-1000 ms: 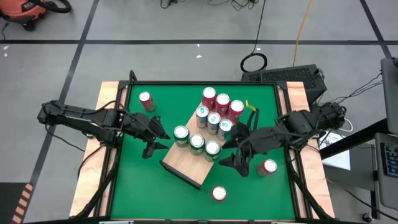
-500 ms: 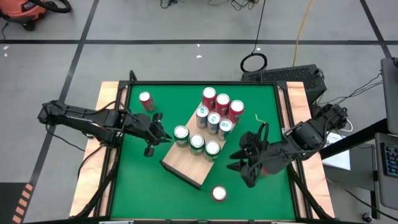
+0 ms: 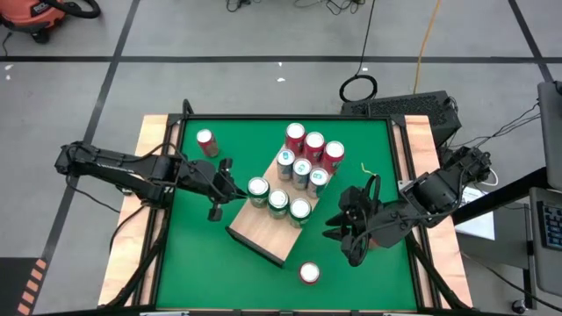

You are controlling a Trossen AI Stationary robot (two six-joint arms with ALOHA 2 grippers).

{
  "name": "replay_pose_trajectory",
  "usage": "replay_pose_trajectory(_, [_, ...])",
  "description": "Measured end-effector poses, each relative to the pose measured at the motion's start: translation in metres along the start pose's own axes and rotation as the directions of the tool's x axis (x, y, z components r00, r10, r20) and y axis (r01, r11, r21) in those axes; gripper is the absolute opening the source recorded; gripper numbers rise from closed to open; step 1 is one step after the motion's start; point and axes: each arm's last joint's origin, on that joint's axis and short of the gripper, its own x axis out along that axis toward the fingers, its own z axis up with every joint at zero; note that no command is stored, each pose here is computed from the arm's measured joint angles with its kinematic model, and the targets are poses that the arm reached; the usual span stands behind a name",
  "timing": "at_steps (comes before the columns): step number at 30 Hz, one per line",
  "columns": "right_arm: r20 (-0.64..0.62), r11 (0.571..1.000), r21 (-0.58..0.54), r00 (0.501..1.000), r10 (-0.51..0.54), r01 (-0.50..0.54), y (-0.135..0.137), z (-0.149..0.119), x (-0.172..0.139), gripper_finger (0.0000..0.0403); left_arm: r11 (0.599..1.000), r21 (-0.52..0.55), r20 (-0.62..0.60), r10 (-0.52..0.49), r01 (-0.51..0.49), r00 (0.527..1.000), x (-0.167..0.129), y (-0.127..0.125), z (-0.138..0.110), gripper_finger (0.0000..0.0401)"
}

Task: Sort soda cans
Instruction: Put the green soda can on the shelf and align it with the other green soda cans, then adjust the green soda cans on the shelf

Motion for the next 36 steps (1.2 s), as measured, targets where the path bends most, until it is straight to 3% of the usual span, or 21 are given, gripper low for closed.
replay_pose_trajectory(7, [-0.006, 1.000, 0.002, 1.000, -0.005, 0.005, -0.001, -0.001, 0.000, 0.0130, 0.999, -0.022, -0.008, 0.030, -0.030, 1.000, 0.000, 0.001, -0.001, 0.0026])
replay_pose_trajectory(12, [-0.026, 0.999, 0.027, 0.999, -0.034, 0.034, -0.004, -0.002, 0.000, 0.0130, 0.982, -0.177, -0.003, 0.059, -0.059, 0.998, -0.007, 0.002, 0.002, 0.0026])
replay_pose_trajectory(18, [-0.062, 0.995, 0.028, 0.994, -0.094, 0.095, -0.008, -0.007, 0.003, 0.0130, 0.932, -0.334, -0.077, 0.119, -0.138, 0.990, -0.020, 0.005, 0.009, 0.0026])
replay_pose_trajectory(29, [-0.152, 0.963, -0.074, 0.951, -0.269, 0.260, -0.010, -0.024, 0.038, 0.0130, 0.886, -0.381, -0.174, 0.211, -0.264, 0.962, -0.049, 0.025, 0.022, 0.0026])
replay_pose_trajectory(36, [-0.157, 0.925, -0.124, 0.913, -0.375, 0.359, -0.011, -0.030, 0.078, 0.0130, 0.877, -0.406, -0.163, 0.208, -0.257, 0.965, -0.052, 0.031, 0.024, 0.0026])
